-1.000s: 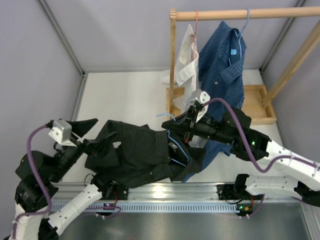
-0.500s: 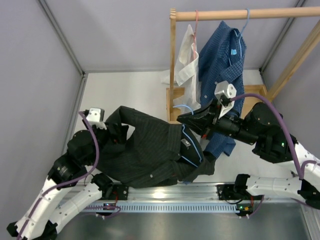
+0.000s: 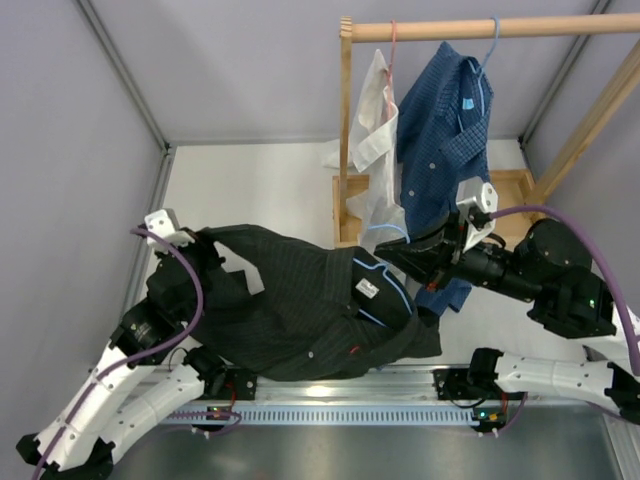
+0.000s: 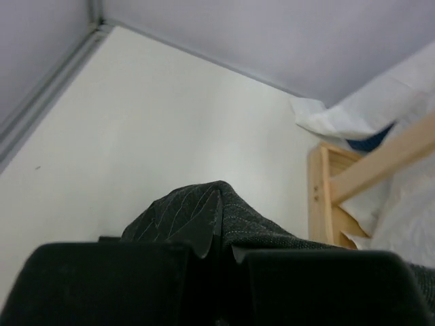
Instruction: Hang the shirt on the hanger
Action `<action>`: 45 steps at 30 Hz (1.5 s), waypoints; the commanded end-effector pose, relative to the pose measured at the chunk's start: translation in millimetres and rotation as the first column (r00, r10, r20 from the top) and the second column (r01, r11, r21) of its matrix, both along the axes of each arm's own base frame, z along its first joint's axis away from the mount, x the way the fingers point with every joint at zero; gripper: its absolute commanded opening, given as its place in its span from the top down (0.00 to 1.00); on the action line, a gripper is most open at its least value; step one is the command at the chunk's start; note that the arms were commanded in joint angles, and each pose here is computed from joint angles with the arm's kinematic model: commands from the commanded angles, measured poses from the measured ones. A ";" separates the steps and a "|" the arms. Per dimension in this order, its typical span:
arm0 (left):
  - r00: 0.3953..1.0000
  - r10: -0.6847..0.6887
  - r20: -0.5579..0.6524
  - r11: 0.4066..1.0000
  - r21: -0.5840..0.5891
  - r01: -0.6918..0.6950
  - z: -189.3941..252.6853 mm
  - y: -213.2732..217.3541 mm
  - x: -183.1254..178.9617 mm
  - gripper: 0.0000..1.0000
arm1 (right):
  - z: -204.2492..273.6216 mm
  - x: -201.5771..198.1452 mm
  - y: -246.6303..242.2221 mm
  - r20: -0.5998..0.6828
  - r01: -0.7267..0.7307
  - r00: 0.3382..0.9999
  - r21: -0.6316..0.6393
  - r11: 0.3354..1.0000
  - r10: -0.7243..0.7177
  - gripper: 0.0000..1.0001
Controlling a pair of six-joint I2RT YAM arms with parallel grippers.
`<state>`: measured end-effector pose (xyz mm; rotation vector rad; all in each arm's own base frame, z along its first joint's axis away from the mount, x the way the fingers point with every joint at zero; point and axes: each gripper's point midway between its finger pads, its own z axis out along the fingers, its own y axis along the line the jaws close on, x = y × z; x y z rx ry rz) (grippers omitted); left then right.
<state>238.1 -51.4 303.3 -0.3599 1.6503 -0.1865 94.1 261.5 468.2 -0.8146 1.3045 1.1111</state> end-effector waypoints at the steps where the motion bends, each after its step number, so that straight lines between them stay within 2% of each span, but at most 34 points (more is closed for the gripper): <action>1: 0.948 0.318 -0.009 0.948 -0.005 -0.318 6.5 58.5 -15.7 1.00 | 5.7 4.1 -24.4 0.016 0.075 0.997 0.062 0.995 -0.076 1.00; 4: 0.933 0.356 -0.049 0.934 0.040 -0.354 -1.0 61.1 -14.4 1.00 | -3.1 6.3 -40.7 0.005 0.125 0.992 0.082 0.989 -0.126 1.00; 8: 0.938 0.340 -0.064 0.940 0.005 -0.341 -3.8 54.6 -11.2 1.00 | -6.5 4.3 -53.5 -0.005 0.145 0.989 0.107 0.984 -0.145 1.00; 14: 0.937 0.342 -0.072 0.939 0.001 -0.343 -5.1 54.4 -11.8 1.00 | -4.3 2.7 -36.4 0.005 0.096 0.995 0.093 0.991 -0.097 1.00; 18: 0.919 0.392 -0.048 0.920 0.012 -0.392 8.2 71.2 -23.1 1.00 | 11.9 -0.7 -31.5 0.031 0.065 0.997 0.108 0.992 -0.069 1.00; 20: 0.924 0.381 -0.028 0.924 0.035 -0.380 18.3 76.1 -28.3 1.00 | 18.6 -3.3 -30.6 0.037 0.050 0.998 0.115 0.992 -0.054 1.00; 21: 0.943 0.331 -0.016 0.943 0.019 -0.331 25.7 68.7 -25.9 1.00 | 27.3 -7.6 -32.2 0.048 0.030 0.998 0.131 0.991 -0.037 1.00; 22: 0.958 0.287 -0.006 0.957 0.044 -0.286 33.9 65.2 -26.3 0.92 | 30.2 -9.7 -31.9 0.047 0.019 0.999 0.132 0.991 -0.025 1.00; 23: 0.970 0.241 -0.002 0.969 0.051 -0.241 39.4 59.0 -25.2 0.63 | 31.3 -11.1 -28.5 0.042 0.005 0.999 0.126 0.992 -0.010 1.00; 25: 0.995 0.103 0.003 0.992 0.073 -0.103 58.4 41.4 -25.9 0.30 | 37.2 -15.6 -24.3 0.035 -0.027 0.999 0.107 0.994 0.023 1.00; 27: 0.999 0.052 -0.003 0.996 0.078 -0.051 70.5 35.3 -28.6 0.02 | 45.4 -15.4 -26.7 0.022 -0.019 1.000 0.109 0.994 0.017 1.00; 28: 1.000 -0.003 -0.006 0.996 0.089 0.004 76.4 30.1 -32.6 0.02 | 42.9 -11.4 -23.3 0.006 -0.005 1.000 0.090 0.996 0.005 1.00; 31: 0.981 -0.151 0.122 0.988 0.046 0.146 131.0 21.4 -53.7 0.02 | 26.7 -0.1 -19.1 -0.038 0.045 0.998 -0.002 0.999 -0.045 1.00; 33: 0.914 -0.319 0.252 0.946 0.028 0.323 172.3 0.2 -73.8 0.03 | 16.4 0.8 -16.8 -0.048 0.041 0.998 -0.056 0.998 -0.043 1.00; 34: 0.866 -0.399 0.303 0.916 0.085 0.392 185.1 -11.6 -79.6 0.04 | 13.5 0.5 -15.2 -0.048 0.035 0.998 -0.070 0.997 -0.038 1.00; 35: 0.732 -0.550 0.402 0.826 0.138 0.546 211.0 -41.2 -97.4 0.03 | 10.0 1.2 -11.1 -0.049 0.027 0.998 -0.088 0.996 -0.032 1.00; 37: 0.592 -0.705 0.391 0.698 0.230 0.678 219.8 -80.1 -104.2 0.02 | 4.4 -3.1 -5.6 -0.049 -0.011 0.999 -0.113 0.994 0.005 1.00; 38: 0.535 -0.773 0.342 0.625 0.260 0.736 214.0 -98.3 -105.5 0.02 | 2.7 -3.8 -4.7 -0.046 -0.018 0.999 -0.123 0.992 0.012 1.00; 39: 0.419 -0.853 0.311 0.506 0.299 0.809 216.0 -118.2 -118.7 0.02 | -1.5 -5.0 -2.8 -0.049 -0.029 0.999 -0.136 0.990 0.022 1.00; 41: 0.335 -0.924 0.183 0.379 0.329 0.865 190.0 -152.6 -100.7 0.02 | -6.6 -5.2 -3.8 -0.038 -0.031 0.999 -0.151 0.988 0.025 1.00; 43: 0.191 -0.978 0.089 0.211 0.374 0.903 165.4 -174.5 -105.4 0.02 | -14.5 -5.4 -6.1 -0.034 -0.027 0.999 -0.165 0.986 0.022 1.00; 44: 0.123 -0.992 0.037 0.128 0.359 0.924 149.3 -188.0 -102.9 0.02 | -19.9 -5.3 -6.2 -0.028 -0.028 0.999 -0.176 0.984 0.023 1.00; 45: -0.021 -1.000 0.009 -0.016 0.366 0.931 139.6 -196.2 -120.4 0.02 | -21.6 -6.2 -7.7 -0.025 -0.031 0.999 -0.179 0.983 0.027 1.00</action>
